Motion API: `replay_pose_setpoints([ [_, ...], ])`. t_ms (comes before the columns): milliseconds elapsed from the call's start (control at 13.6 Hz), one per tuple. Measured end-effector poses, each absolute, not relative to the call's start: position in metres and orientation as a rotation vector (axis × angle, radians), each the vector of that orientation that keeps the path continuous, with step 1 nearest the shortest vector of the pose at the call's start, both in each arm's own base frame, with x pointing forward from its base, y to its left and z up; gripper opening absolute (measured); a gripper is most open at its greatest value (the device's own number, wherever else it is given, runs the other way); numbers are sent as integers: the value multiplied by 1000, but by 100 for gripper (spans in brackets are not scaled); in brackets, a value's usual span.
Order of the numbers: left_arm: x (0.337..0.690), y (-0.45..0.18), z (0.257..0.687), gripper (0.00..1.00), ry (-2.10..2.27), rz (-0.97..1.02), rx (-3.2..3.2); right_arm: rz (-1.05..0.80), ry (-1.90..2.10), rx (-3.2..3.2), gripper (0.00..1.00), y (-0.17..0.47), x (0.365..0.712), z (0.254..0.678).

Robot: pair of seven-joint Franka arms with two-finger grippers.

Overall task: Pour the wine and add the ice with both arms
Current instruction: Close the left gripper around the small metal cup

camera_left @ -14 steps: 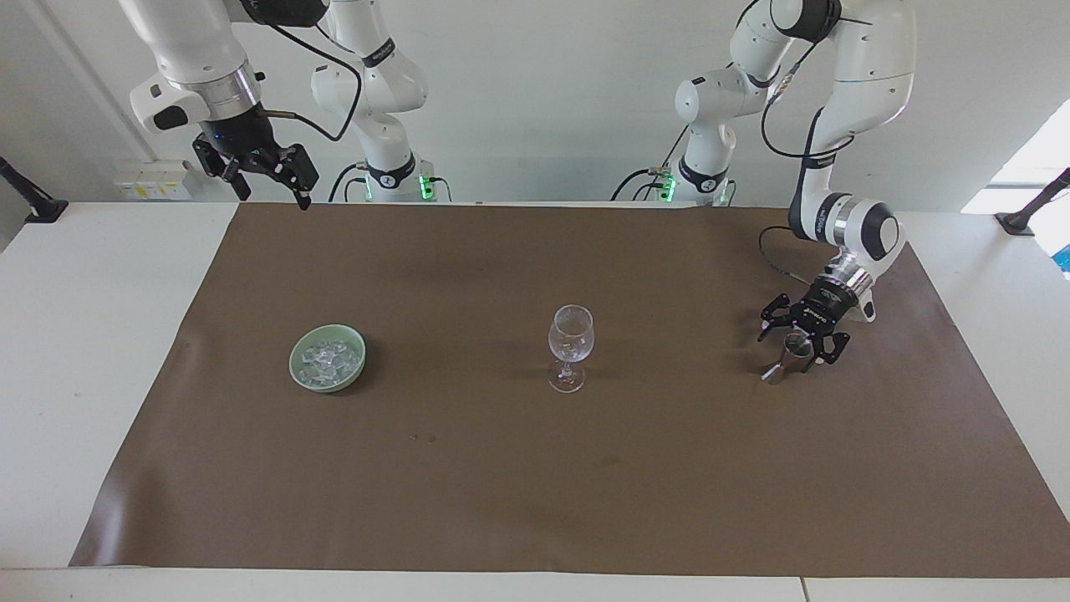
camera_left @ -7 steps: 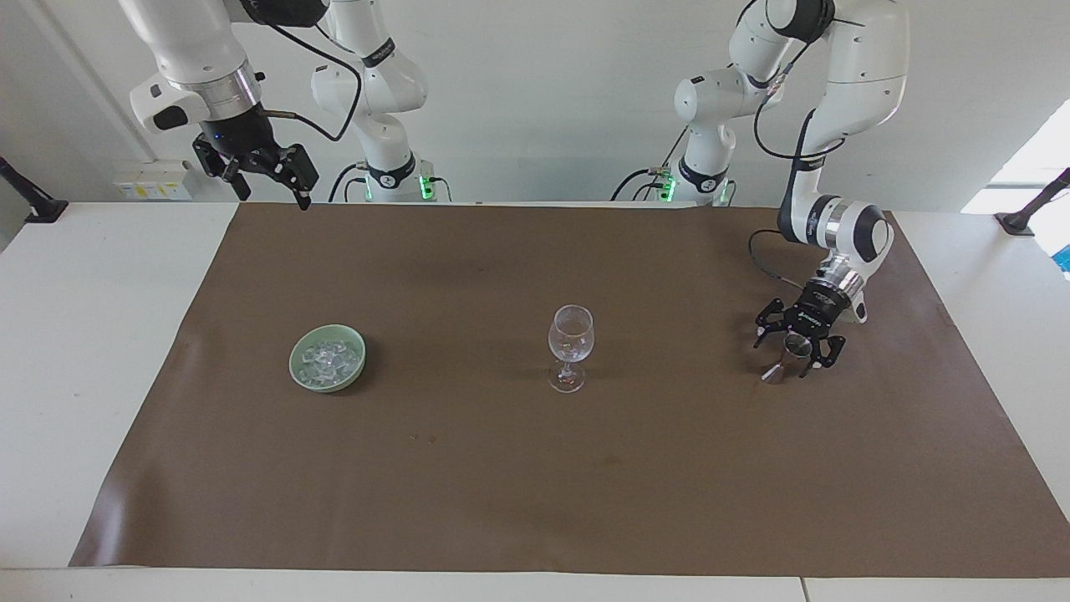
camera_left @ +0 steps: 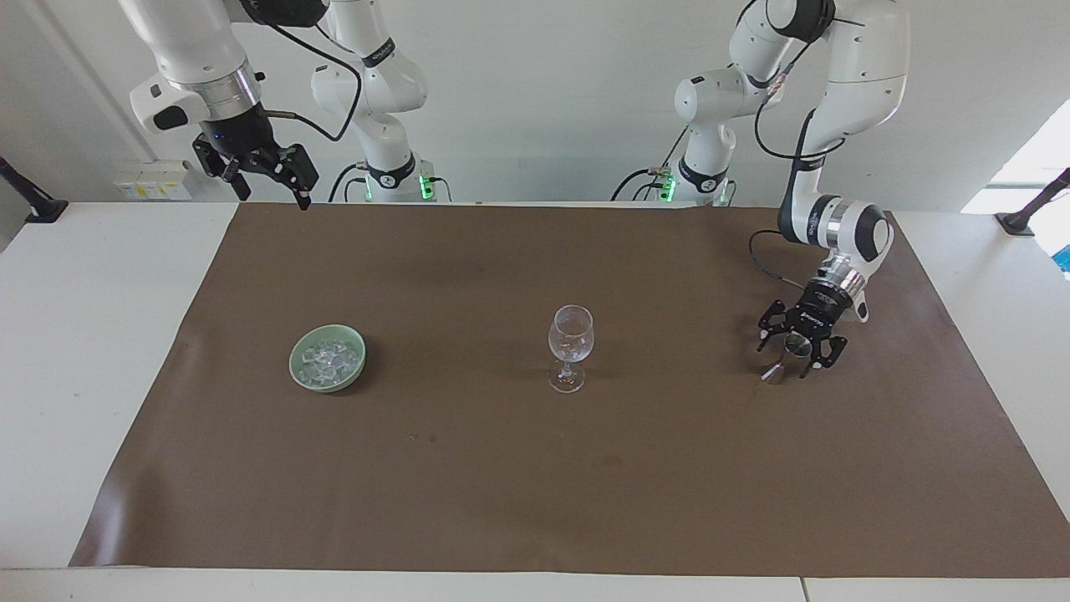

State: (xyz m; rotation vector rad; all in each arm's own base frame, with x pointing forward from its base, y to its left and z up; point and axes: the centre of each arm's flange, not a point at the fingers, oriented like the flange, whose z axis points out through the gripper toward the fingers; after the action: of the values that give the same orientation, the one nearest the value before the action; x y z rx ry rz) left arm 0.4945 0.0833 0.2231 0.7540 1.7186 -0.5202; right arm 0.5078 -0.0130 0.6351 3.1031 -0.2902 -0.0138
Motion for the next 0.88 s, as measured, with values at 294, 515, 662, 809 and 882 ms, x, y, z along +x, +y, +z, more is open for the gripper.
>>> replay_pose_setpoints([
  [294, 495, 84, 225, 47, 1716, -515, 741, -14, -290, 3103, 100, -13, 508, 635],
  [515, 495, 84, 225, 36, 1716, -514, 740, -14, -290, 3103, 100, -13, 508, 635],
  [662, 495, 85, 225, 21, 1718, -512, 739, -14, -290, 3103, 100, -13, 508, 635],
  [809, 495, 85, 225, 21, 1719, -511, 737, -14, -290, 3103, 100, -13, 508, 635],
  [882, 495, 85, 225, 21, 1721, -515, 730, -14, -290, 3103, 100, -13, 508, 635],
])
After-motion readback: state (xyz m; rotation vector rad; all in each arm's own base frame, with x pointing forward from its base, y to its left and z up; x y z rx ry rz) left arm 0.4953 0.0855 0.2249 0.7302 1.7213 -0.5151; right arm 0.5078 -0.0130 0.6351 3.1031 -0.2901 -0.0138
